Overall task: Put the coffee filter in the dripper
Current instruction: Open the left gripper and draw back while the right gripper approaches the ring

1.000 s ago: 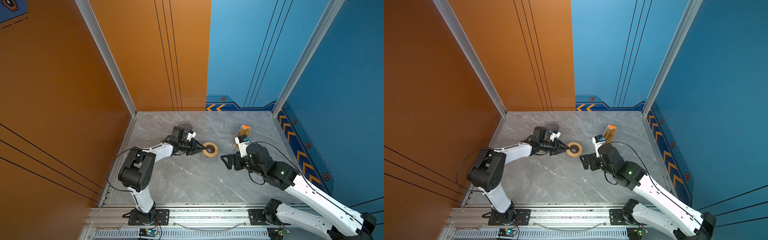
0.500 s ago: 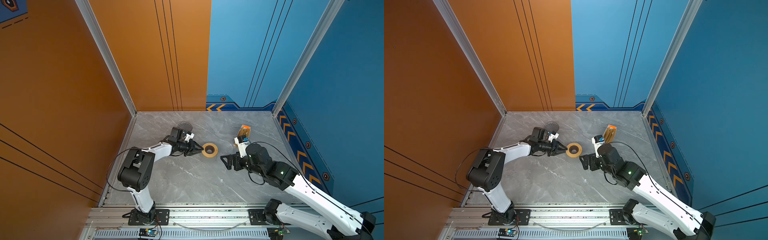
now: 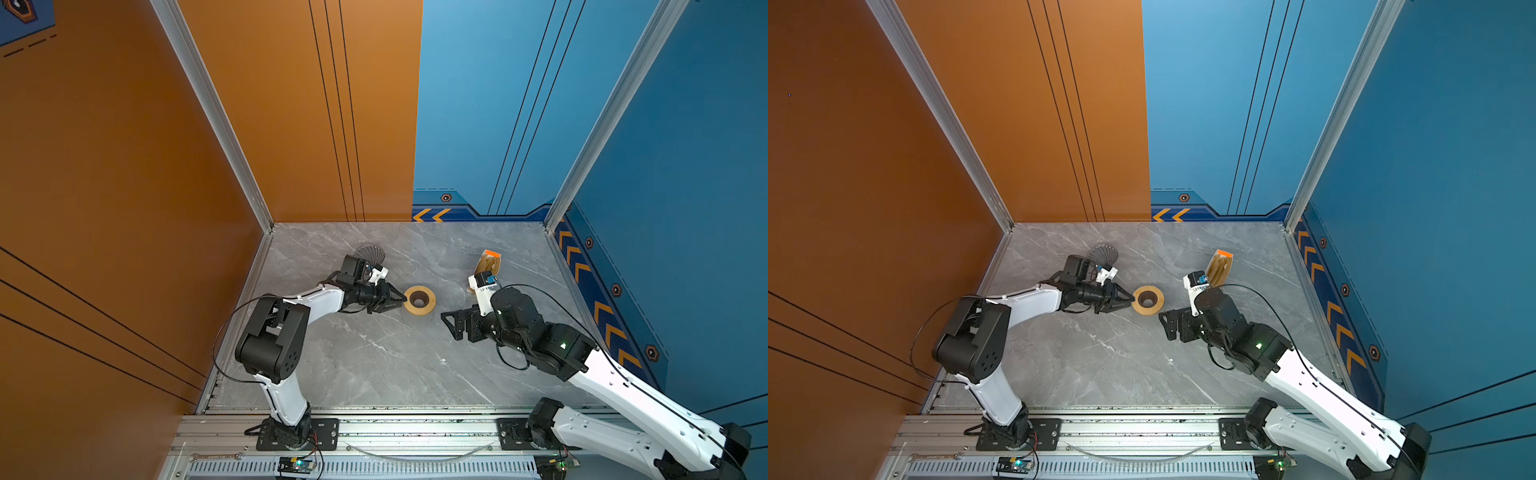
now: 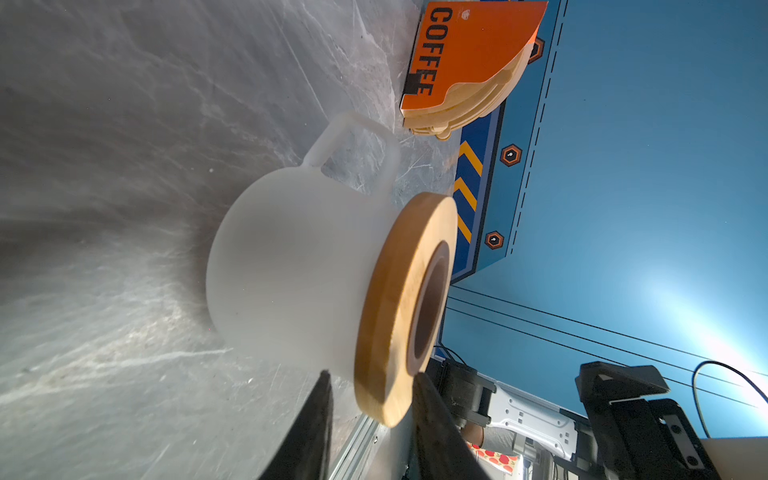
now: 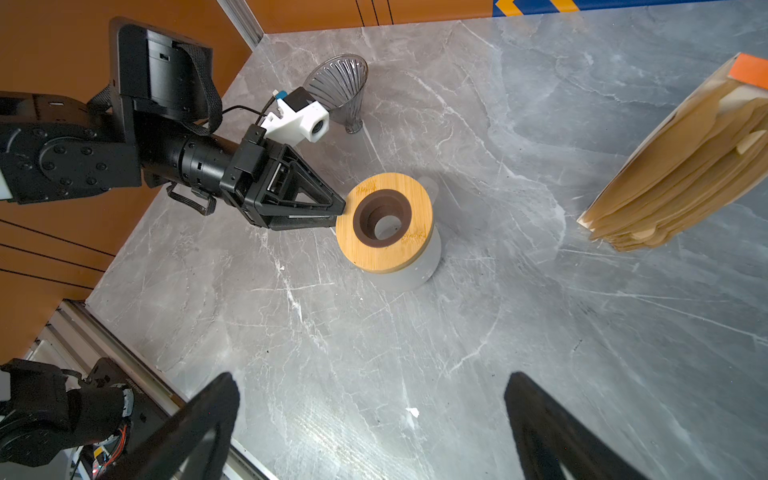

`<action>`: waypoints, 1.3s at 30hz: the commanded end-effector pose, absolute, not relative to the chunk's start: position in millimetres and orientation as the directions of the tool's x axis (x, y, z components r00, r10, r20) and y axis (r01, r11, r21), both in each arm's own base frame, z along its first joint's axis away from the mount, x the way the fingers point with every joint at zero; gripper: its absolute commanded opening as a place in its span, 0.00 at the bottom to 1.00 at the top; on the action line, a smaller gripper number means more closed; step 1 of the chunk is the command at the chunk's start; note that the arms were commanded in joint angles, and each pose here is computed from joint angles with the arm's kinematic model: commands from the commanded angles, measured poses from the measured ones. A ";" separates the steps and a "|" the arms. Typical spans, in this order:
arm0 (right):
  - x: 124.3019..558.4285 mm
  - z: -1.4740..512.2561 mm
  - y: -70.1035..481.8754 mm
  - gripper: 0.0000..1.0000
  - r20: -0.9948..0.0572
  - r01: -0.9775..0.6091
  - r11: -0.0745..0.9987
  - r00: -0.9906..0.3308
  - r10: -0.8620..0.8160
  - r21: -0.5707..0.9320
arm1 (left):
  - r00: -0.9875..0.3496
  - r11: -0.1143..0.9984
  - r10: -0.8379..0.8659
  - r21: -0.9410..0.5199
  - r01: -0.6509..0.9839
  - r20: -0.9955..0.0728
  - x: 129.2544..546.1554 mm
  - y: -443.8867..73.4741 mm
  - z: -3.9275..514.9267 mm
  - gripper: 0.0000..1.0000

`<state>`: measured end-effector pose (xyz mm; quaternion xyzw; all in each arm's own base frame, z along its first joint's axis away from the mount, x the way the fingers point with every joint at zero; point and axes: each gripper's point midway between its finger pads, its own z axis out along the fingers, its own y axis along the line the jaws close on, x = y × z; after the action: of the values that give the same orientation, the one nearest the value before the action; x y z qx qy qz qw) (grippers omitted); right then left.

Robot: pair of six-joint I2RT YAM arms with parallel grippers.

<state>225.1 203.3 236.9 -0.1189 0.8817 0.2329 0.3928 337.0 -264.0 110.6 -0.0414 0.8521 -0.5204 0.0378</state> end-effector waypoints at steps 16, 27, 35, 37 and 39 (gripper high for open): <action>228.3 226.5 197.7 0.98 -0.741 -0.349 0.888 -0.672 -0.014 0.299 | -0.995 0.463 -0.085 -0.886 0.013 -0.058 343.2 -268.7 124.4 0.34; 253.4 206.2 213.3 0.78 -0.643 -0.181 0.888 -0.751 0.153 0.423 | -0.988 0.572 -0.021 -0.813 0.112 -0.151 331.9 -251.7 151.1 0.40; 271.8 193.7 225.2 0.52 -0.578 -0.091 0.876 -0.783 0.232 0.474 | -0.978 0.629 0.060 -0.754 0.191 -0.197 331.6 -259.3 160.1 0.40; 275.7 192.8 227.3 0.48 -0.575 -0.079 0.878 -0.783 0.238 0.472 | -0.972 0.664 0.075 -0.716 0.215 -0.222 337.0 -259.2 159.9 0.41; 279.5 191.9 227.9 0.45 -0.573 -0.068 0.881 -0.783 0.244 0.468 | -0.966 0.690 0.093 -0.685 0.236 -0.240 340.7 -259.5 160.5 0.42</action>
<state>268.8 221.9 174.1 0.0286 0.9239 0.2207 0.3111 339.8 -264.1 169.1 0.0712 0.8968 -0.4266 0.0936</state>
